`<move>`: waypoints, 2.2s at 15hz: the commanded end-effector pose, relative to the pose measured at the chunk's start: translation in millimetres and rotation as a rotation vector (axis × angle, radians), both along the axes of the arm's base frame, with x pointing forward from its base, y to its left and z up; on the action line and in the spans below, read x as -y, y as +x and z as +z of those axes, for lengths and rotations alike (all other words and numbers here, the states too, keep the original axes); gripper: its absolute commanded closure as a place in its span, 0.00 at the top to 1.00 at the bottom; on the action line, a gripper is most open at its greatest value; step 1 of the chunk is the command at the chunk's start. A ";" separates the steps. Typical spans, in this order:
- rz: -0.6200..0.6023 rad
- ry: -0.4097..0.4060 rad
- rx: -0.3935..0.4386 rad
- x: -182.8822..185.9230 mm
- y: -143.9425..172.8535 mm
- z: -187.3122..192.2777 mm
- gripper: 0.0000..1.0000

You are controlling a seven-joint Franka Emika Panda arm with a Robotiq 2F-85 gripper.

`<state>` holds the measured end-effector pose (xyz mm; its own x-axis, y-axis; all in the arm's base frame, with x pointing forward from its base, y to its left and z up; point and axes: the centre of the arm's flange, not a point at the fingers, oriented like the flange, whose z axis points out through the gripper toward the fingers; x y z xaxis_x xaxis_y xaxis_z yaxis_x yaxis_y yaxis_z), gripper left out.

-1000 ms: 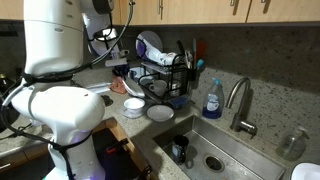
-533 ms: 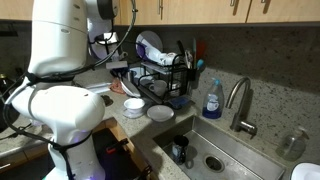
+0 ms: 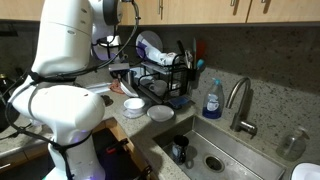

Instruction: Put the white bowl on the dish rack on the counter

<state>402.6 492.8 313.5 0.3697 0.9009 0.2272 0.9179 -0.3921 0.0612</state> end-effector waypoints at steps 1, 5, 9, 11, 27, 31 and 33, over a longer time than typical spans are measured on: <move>0.039 0.020 0.006 -6.9 12.0 2.1 0.04; 0.051 0.020 0.013 -8.9 18.2 -0.7 0.04; 0.052 0.027 0.025 -8.9 23.1 4.1 0.04; 0.055 0.028 0.029 -8.2 24.4 3.7 0.04; 0.024 0.008 0.000 3.3 41.1 -15.5 0.04; 0.007 0.007 -0.023 7.2 40.8 -17.3 0.04; -0.005 0.005 -0.039 9.6 40.6 -18.4 0.04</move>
<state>435.6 492.3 295.4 0.3730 0.8989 0.2297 0.9181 -0.3934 0.0486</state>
